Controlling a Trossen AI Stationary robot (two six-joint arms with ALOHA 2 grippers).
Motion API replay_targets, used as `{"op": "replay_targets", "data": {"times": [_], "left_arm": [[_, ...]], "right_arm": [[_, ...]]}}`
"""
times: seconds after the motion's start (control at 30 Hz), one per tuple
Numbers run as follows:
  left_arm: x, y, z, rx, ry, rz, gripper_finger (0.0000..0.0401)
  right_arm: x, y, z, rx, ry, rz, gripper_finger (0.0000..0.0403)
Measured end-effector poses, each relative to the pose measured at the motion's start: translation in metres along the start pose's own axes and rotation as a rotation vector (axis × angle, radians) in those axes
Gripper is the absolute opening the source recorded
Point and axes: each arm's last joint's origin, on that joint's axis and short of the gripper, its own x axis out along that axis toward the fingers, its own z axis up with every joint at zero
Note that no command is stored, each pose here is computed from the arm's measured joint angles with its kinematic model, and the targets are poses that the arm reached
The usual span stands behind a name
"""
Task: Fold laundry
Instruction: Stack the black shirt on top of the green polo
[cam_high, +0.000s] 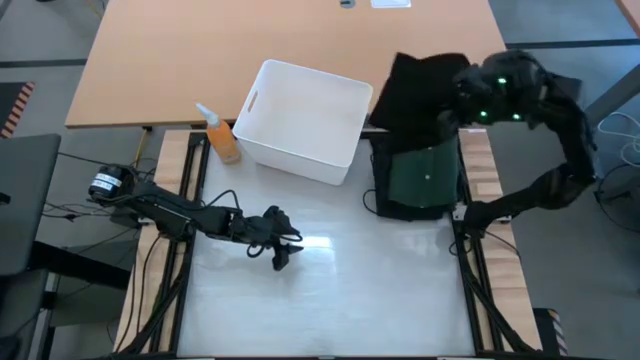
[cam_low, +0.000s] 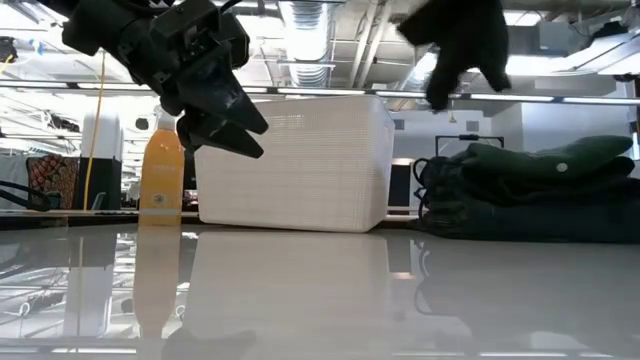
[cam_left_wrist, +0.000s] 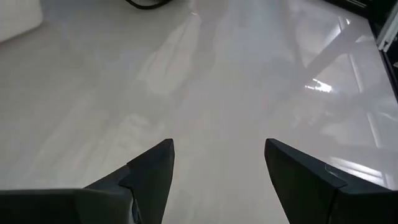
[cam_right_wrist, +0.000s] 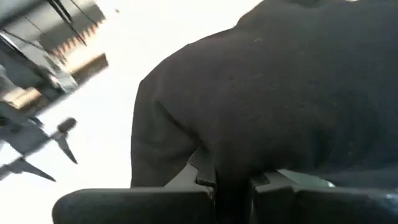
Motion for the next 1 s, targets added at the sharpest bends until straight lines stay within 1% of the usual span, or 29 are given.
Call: {"op": "replay_targets", "data": {"times": [0.07,0.13,0.2,0.27,0.3,0.33,0.4,0.53,0.63,0.73,0.87,1.0], "left_arm": [[0.000,0.000,0.000,-0.004,-0.008,0.011,0.0242],[0.000,0.000,0.001,-0.006,-0.017,0.015,0.0242],[0.000,0.000,0.002,-0.008,-0.025,0.015,0.0242],[0.000,-0.001,0.002,-0.010,-0.033,0.010,0.0242],[0.000,-0.001,0.003,-0.010,-0.035,0.008,0.0242],[0.000,-0.002,0.002,-0.007,-0.034,0.007,0.0242],[-0.001,-0.003,0.002,0.009,-0.031,0.001,0.0242],[-0.001,-0.003,0.001,0.017,-0.027,-0.006,0.0242],[-0.001,-0.003,0.001,0.014,-0.027,-0.005,0.0242],[-0.001,-0.003,0.002,-0.001,-0.033,0.000,0.0242],[-0.001,-0.005,0.004,-0.013,-0.060,-0.014,0.0242],[-0.001,-0.005,0.006,-0.026,-0.070,-0.020,0.0242]], "right_arm": [[0.018,-0.004,-0.010,0.012,0.081,-0.043,0.0035],[0.042,-0.007,-0.029,0.032,0.195,-0.075,0.0035],[0.066,-0.012,-0.056,0.065,0.292,-0.101,0.0035],[0.085,-0.016,-0.087,0.101,0.388,-0.080,0.0035],[0.088,-0.019,-0.101,0.128,0.428,-0.076,0.0035],[0.084,-0.023,-0.114,0.160,0.442,-0.091,0.0035],[0.068,-0.033,-0.137,0.220,0.449,-0.134,0.0035],[0.037,-0.044,-0.167,0.317,0.468,-0.195,0.0035],[0.023,-0.047,-0.174,0.365,0.413,-0.183,0.0035],[0.017,-0.046,-0.170,0.392,0.277,-0.114,0.0035],[0.010,-0.041,-0.146,0.368,0.055,0.007,0.0035],[0.007,-0.035,-0.113,0.305,-0.103,0.074,0.0035]]}}
